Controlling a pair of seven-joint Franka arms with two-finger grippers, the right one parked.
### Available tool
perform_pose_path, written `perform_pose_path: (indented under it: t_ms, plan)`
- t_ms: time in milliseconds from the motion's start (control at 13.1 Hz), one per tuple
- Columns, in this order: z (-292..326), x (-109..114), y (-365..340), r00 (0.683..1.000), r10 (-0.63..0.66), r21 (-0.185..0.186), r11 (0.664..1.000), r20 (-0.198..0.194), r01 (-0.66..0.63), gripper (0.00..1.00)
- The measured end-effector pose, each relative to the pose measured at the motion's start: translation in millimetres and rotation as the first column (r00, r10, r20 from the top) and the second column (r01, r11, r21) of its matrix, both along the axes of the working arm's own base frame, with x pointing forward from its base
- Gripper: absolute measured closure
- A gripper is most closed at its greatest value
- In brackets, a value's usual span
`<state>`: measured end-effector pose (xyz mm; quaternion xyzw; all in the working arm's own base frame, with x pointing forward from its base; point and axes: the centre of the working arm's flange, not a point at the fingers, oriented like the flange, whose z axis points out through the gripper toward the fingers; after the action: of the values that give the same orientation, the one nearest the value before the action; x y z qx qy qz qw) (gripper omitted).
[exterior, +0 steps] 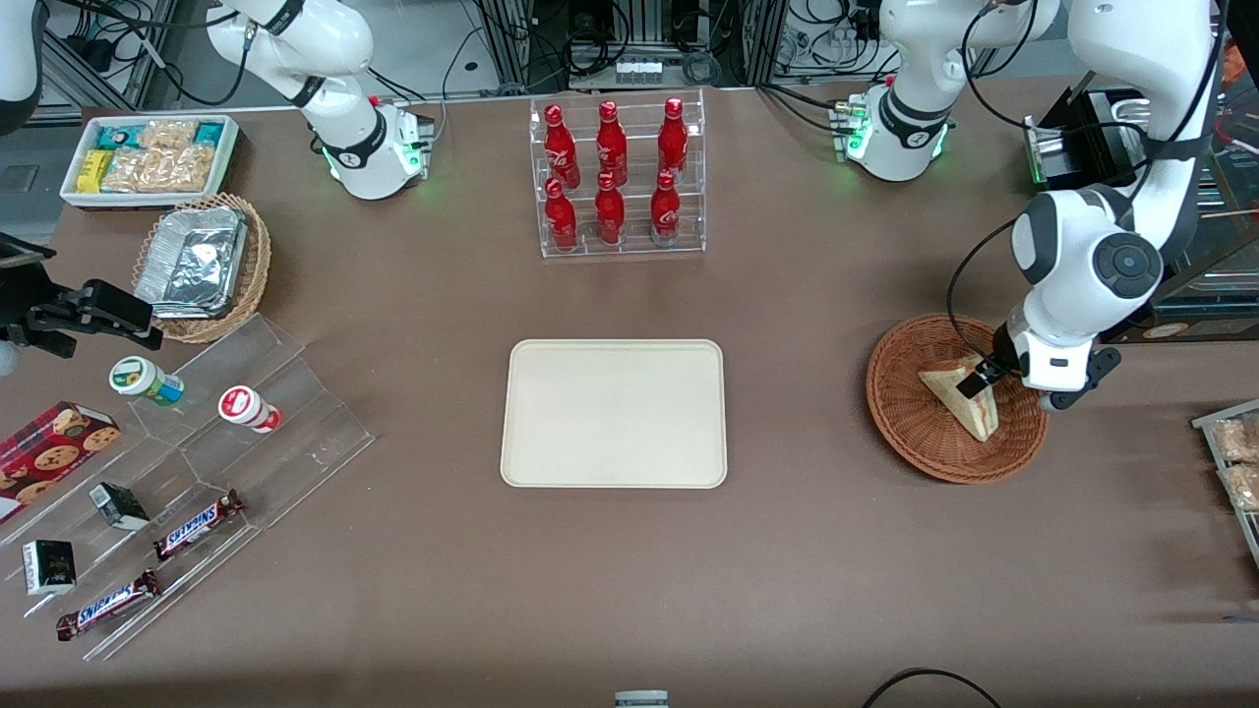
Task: Place sandwich from basket to tray
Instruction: 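Lower the left gripper over the wrapped sandwich and close on it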
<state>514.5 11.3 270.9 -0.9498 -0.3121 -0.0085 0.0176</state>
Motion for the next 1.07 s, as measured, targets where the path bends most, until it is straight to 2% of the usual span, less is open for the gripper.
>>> perform_pose_path:
  t_ms: [305, 458, 686, 839, 992, 1068]
  plan:
    - [-4, -3, -8, 1.0, -0.009, -0.001, 1.0, 0.005, 0.009, 0.0]
    - [-8, -4, -15, 1.0, 0.0, -0.001, 1.0, 0.004, 0.0, 0.05]
    - [-15, -5, -23, 1.0, 0.002, -0.001, 1.0, -0.004, -0.002, 0.42]
    - [-15, -5, -22, 1.0, 0.003, -0.001, 1.0, -0.001, -0.003, 0.62]
    - [-10, -2, -23, 1.0, 0.002, -0.001, 1.0, 0.01, -0.002, 0.79]
    - [-1, 0, -24, 1.0, -0.001, -0.001, 1.0, 0.015, 0.001, 0.81]
